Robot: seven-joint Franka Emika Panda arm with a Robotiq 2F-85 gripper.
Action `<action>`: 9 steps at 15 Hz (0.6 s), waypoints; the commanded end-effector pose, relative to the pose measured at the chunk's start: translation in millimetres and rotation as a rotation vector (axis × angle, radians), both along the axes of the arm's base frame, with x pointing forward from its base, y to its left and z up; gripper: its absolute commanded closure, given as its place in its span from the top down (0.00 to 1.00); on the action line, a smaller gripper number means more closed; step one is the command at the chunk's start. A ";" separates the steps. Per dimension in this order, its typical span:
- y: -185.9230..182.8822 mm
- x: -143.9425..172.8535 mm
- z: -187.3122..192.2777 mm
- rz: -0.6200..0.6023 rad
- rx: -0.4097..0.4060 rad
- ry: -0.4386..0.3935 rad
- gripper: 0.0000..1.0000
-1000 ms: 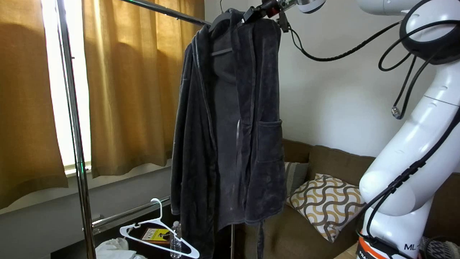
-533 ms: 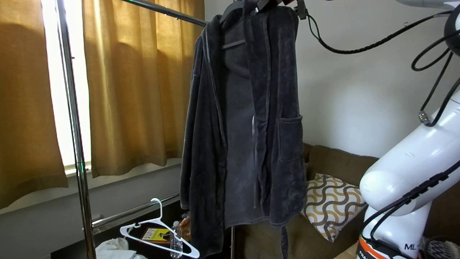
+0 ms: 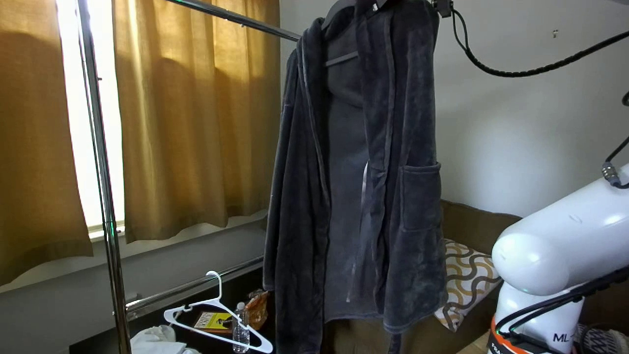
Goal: Pick up the gray robe with the hanger from the top rail and put it on the bottom rail
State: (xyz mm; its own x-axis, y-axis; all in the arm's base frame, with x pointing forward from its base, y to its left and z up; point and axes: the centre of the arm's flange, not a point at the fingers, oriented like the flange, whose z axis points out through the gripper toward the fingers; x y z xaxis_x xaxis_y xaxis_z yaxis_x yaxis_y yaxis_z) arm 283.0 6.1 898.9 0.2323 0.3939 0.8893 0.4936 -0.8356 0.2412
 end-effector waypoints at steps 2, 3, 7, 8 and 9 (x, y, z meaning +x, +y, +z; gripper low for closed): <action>-10.4 -38.6 -14.8 -0.086 0.030 -0.006 0.02; -12.5 -39.5 -19.8 -0.113 0.014 0.018 0.02; -20.3 -29.4 -50.3 -0.207 -0.075 0.169 0.02; -23.2 -24.3 -64.7 -0.224 -0.088 0.217 0.02; -23.3 -19.9 -74.4 -0.235 -0.101 0.261 0.02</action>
